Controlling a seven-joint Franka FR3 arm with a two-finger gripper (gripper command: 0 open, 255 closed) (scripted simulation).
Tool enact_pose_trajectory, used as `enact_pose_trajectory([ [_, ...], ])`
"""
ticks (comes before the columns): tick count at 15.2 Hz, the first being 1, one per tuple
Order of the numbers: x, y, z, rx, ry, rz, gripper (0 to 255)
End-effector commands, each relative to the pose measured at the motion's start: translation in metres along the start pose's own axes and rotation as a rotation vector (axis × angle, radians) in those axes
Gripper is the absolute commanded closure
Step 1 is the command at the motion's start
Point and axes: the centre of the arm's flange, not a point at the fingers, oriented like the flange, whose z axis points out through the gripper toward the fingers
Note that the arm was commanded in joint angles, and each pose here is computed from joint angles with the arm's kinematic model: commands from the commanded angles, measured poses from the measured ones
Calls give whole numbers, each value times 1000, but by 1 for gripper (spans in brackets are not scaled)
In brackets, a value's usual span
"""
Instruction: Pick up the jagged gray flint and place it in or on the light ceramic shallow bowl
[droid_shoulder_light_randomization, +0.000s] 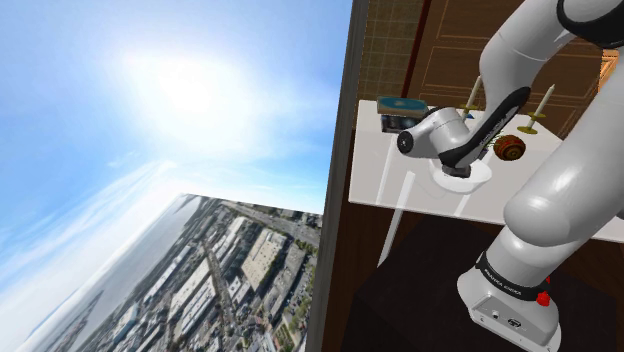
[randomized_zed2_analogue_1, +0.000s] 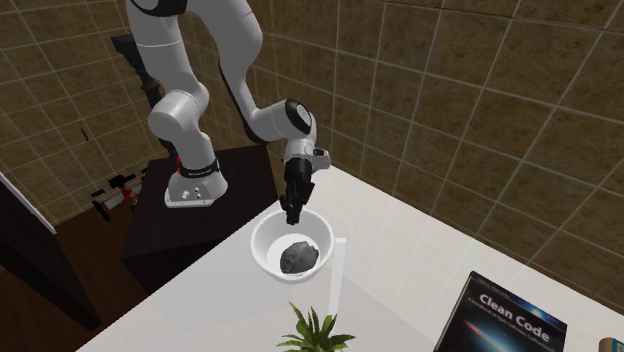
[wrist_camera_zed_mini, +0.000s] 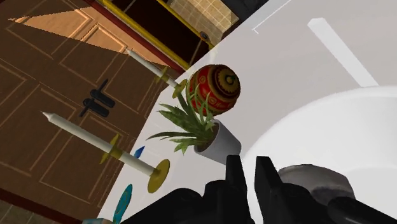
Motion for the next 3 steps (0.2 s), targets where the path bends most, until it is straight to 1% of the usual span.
enact_pose_trajectory([
  [1, -5, 10, -3, -16, 3, -7, 255],
  [3, -11, 18, -6, -16, 3, -7, 255],
])
